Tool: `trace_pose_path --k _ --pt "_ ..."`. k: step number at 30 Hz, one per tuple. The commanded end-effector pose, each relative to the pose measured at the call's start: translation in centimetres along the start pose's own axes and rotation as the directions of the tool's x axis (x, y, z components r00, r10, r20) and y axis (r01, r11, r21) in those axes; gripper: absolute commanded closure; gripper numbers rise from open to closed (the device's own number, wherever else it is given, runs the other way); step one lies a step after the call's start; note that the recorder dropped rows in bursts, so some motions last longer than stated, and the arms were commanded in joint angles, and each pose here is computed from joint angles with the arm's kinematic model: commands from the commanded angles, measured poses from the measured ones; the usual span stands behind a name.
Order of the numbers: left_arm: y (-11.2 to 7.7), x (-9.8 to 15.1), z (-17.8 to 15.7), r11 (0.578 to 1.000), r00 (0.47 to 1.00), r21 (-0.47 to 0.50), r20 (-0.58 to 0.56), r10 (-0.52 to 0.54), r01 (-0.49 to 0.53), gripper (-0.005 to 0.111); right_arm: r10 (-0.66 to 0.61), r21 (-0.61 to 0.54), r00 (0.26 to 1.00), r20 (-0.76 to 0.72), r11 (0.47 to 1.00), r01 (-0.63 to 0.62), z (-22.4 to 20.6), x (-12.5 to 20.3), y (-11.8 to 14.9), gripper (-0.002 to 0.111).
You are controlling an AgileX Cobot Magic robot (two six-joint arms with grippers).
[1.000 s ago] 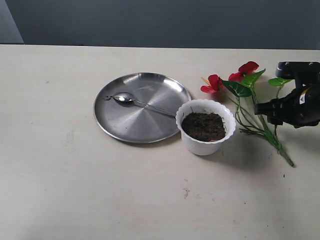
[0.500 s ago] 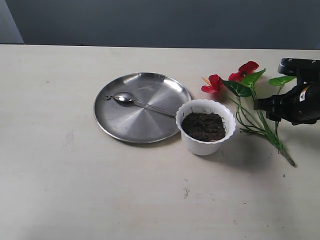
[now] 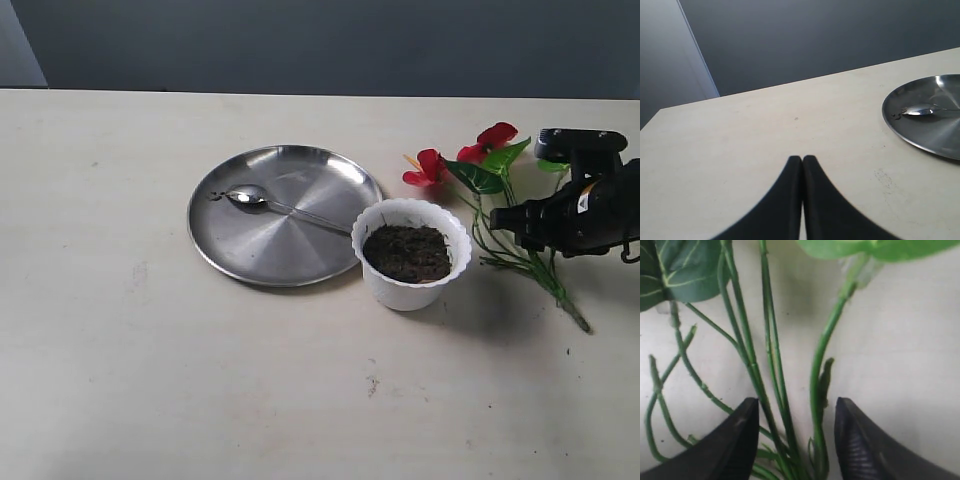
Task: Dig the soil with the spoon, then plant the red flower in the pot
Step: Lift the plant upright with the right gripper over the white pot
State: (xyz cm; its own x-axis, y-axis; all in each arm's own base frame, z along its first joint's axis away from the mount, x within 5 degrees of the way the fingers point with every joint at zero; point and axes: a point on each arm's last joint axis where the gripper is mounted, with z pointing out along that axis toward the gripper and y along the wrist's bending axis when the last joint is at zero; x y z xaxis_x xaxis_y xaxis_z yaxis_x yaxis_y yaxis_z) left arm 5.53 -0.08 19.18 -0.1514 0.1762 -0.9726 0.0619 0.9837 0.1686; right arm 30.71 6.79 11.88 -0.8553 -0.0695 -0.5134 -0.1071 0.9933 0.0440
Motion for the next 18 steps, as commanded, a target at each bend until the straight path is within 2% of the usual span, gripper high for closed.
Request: trace_pose_path --k 1,2,4,10,15,18 --pt "0.0 0.0 0.0 1.000 1.000 0.005 0.008 -0.003 0.003 0.106 -0.004 -0.014 0.999 0.036 1.000 0.004 0.0 -0.4 0.1 0.087" --pt "0.0 0.0 0.0 1.000 1.000 0.005 0.008 -0.003 0.003 0.106 -0.011 -0.017 0.999 0.043 1.000 0.011 0.0 -0.5 0.2 0.100" --pt "0.0 0.0 0.0 1.000 1.000 0.005 0.008 -0.003 0.003 0.106 -0.017 -0.020 0.998 0.053 1.000 0.018 0.0 -0.6 0.2 0.109" --pt "0.0 0.0 0.0 1.000 1.000 0.005 0.008 -0.003 0.003 0.106 -0.015 -0.025 0.997 0.079 1.000 0.017 -0.4 -1.0 0.2 0.109" --pt "0.0 0.0 0.0 1.000 1.000 0.005 0.008 -0.003 0.003 0.106 -0.019 -0.070 0.960 0.278 0.997 0.040 -3.9 -3.3 0.7 0.109" --pt "0.0 0.0 0.0 1.000 1.000 0.005 0.008 -0.003 0.003 0.106 -0.035 -0.091 0.899 0.437 0.992 0.083 -7.7 -5.0 1.1 0.109"
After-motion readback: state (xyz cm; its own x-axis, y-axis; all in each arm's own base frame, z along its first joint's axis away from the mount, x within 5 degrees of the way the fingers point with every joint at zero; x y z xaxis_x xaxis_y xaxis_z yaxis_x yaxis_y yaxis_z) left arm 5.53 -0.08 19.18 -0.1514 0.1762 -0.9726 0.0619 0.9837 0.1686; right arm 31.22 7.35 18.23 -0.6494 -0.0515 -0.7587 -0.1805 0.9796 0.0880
